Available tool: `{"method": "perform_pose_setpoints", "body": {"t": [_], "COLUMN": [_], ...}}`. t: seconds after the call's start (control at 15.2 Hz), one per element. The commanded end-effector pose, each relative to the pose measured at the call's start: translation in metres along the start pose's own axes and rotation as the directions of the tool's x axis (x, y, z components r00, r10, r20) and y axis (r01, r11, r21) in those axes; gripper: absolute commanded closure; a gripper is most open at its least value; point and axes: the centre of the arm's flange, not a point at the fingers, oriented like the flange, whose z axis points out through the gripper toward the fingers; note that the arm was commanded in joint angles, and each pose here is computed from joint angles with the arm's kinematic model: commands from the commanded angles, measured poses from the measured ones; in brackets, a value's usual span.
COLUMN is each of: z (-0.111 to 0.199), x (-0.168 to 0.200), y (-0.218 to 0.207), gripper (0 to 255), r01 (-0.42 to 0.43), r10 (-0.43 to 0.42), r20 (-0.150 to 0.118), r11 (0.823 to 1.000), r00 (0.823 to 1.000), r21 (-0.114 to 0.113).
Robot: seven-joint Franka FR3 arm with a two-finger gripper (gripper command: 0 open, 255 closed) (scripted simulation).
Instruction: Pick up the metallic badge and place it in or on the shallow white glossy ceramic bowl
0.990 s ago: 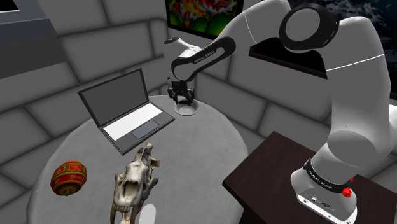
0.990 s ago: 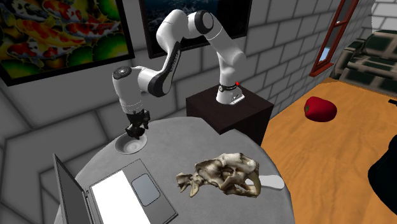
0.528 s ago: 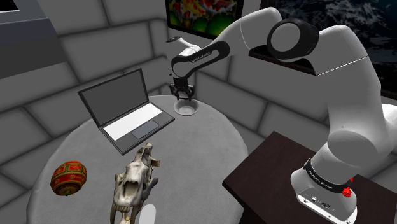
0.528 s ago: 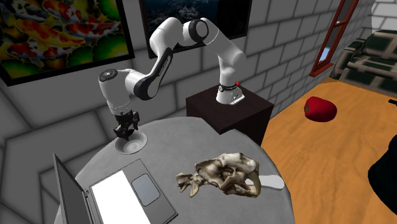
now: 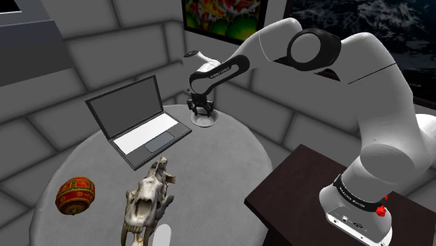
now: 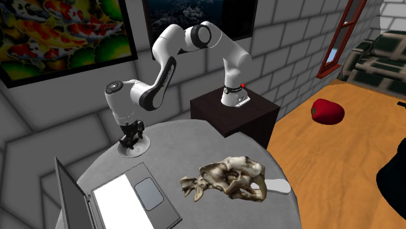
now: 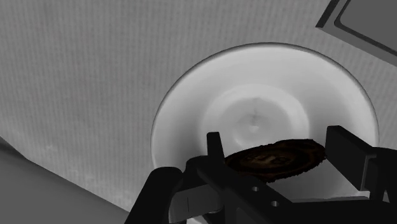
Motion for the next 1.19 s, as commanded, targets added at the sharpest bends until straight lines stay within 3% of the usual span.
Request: {"method": "perform_pose_setpoints", "body": {"t": [0.0, 0.66, 0.73, 1.06, 1.12], "z": [0.010, 0.020, 0.020, 0.020, 0.007], "x": [-0.001, -0.002, -0.002, -0.002, -0.002], "y": [-0.001, -0.002, -0.002, -0.002, -0.002], "gripper": [255, 255, 0, 0, 0], "r01": [0.000, 0.000, 0.000, 0.000, 0.000], "r10": [0.000, 0.000, 0.000, 0.000, 0.000], "r20": [0.000, 0.000, 0.000, 0.000, 0.000], "r11": [1.000, 1.000, 1.000, 1.000, 1.000], "r00": [1.000, 1.000, 1.000, 1.000, 1.000], "r21": [0.000, 0.000, 0.000, 0.000, 0.000]}}
